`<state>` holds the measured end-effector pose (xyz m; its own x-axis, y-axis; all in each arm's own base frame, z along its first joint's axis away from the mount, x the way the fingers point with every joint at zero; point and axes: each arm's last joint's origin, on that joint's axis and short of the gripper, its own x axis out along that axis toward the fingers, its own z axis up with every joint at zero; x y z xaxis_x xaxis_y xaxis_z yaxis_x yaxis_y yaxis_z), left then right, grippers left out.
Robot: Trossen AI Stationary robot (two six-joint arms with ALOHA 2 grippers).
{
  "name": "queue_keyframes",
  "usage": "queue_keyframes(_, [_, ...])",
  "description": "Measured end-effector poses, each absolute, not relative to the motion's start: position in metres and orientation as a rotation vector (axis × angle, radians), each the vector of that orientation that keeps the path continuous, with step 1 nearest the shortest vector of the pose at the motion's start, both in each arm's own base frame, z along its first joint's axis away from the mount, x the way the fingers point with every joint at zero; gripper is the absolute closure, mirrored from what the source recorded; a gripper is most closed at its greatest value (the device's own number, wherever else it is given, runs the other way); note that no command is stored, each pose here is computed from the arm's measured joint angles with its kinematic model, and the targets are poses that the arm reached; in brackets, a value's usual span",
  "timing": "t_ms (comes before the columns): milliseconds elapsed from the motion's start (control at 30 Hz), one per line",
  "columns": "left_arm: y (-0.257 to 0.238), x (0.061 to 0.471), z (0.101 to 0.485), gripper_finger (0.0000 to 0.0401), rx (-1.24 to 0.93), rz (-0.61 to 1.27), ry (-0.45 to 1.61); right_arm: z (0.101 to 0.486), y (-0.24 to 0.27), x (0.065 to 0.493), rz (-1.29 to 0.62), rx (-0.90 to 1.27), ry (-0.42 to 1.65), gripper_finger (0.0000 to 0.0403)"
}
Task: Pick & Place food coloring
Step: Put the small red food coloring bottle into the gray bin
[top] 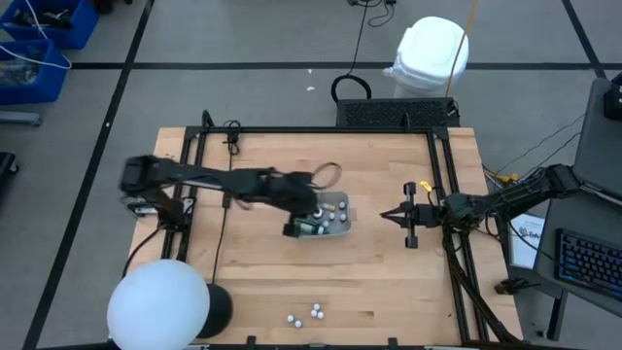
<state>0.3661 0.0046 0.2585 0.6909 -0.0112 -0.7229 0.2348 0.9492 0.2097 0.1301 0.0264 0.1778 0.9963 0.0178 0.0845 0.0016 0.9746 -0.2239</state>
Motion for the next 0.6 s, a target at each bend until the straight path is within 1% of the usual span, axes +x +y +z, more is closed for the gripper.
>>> queue_keyframes(100, [0.011, 0.332, 0.249, 0.0397, 0.267, -0.097, 0.653, 0.175, 0.026, 0.130, 0.012, -0.236, -0.053, 0.0403])
queue_keyframes(200, [0.017, 0.297, 0.233, 0.0394, 0.215, -0.090, 0.516, 0.172, 0.026, 0.130, 0.014, -0.250, -0.032, 0.0403])
queue_keyframes(333, [0.020, 0.259, 0.195, 0.0397, 0.122, -0.096, 0.389, 0.172, 0.026, 0.130, 0.014, -0.267, -0.033, 0.0403])
queue_keyframes(400, [0.020, 0.245, 0.182, 0.0396, 0.086, -0.072, 0.317, 0.172, 0.026, 0.130, 0.015, -0.265, -0.032, 0.0403])
queue_keyframes(500, [0.020, 0.230, 0.163, 0.0397, 0.056, -0.032, 0.313, 0.172, 0.026, 0.130, 0.016, -0.267, -0.028, 0.0403])
queue_keyframes(600, [0.020, 0.221, 0.153, 0.0397, 0.037, -0.004, 0.319, 0.172, 0.026, 0.130, 0.016, -0.267, -0.029, 0.0403])
